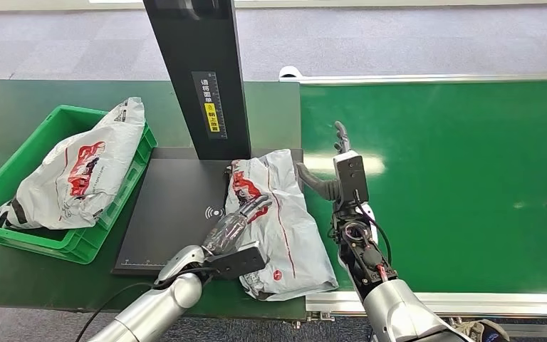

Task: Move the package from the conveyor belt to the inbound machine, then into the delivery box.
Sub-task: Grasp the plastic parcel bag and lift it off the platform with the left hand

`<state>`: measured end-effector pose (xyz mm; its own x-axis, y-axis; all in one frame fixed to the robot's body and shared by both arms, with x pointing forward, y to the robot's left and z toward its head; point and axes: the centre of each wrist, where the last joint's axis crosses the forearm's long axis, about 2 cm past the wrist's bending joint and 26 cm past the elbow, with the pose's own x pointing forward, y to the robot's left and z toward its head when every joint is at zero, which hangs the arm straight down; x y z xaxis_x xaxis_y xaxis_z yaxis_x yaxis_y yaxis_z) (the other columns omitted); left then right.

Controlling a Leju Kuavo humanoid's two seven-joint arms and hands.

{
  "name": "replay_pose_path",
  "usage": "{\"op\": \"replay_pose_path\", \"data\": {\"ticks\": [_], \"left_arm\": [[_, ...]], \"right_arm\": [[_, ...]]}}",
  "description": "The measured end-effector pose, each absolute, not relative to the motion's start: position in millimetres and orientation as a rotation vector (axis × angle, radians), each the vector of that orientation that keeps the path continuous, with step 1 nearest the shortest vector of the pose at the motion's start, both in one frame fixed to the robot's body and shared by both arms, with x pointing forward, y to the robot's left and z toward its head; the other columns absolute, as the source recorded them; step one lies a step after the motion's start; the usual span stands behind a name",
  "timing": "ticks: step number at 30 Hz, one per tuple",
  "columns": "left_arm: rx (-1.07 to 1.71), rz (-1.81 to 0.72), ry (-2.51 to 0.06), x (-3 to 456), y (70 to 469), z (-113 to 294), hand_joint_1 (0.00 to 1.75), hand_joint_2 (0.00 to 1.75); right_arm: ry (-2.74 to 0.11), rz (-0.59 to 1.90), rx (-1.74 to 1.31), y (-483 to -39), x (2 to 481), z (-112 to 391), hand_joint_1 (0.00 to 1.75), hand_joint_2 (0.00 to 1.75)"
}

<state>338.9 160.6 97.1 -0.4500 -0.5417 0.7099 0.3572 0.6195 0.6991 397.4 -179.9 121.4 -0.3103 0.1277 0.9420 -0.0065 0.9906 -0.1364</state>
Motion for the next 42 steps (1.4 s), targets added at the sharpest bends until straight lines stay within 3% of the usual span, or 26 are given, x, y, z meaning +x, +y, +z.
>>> {"op": "replay_pose_path", "data": {"ticks": [3, 7, 13, 24, 33, 42], "left_arm": [[0.241, -1.119, -1.678, 344.7, 158.7, 96.1, 0.00, 1.75], [0.332, -1.229, -1.585, 357.1, 154.0, 100.0, 1.72, 1.75], [0.321, -1.221, -1.579, 361.8, 156.5, 97.0, 1.75, 1.75], [0.227, -0.992, -1.706, 366.3, 171.2, 97.4, 1.75, 1.75], [0.293, -0.600, -2.062, 358.6, 182.6, 104.0, 1.75, 1.75], [0.603, -0.209, -2.389, 355.6, 197.3, 157.2, 1.75, 1.75]], "right_arm": [[-1.843, 0.138, -0.036, -178.2, 397.5, 121.7, 0.00, 1.75], [-1.782, 0.208, 0.054, -172.6, 397.0, 121.3, 0.00, 1.75], [-1.755, 0.313, 0.076, -165.2, 392.7, 115.7, 0.00, 1.75], [-1.732, 0.352, 0.072, -167.3, 390.2, 109.7, 0.00, 1.75], [-1.727, 0.336, 0.067, -171.8, 389.7, 107.2, 0.00, 1.75], [-1.730, 0.332, 0.057, -175.0, 388.7, 104.2, 0.00, 1.75]]}}
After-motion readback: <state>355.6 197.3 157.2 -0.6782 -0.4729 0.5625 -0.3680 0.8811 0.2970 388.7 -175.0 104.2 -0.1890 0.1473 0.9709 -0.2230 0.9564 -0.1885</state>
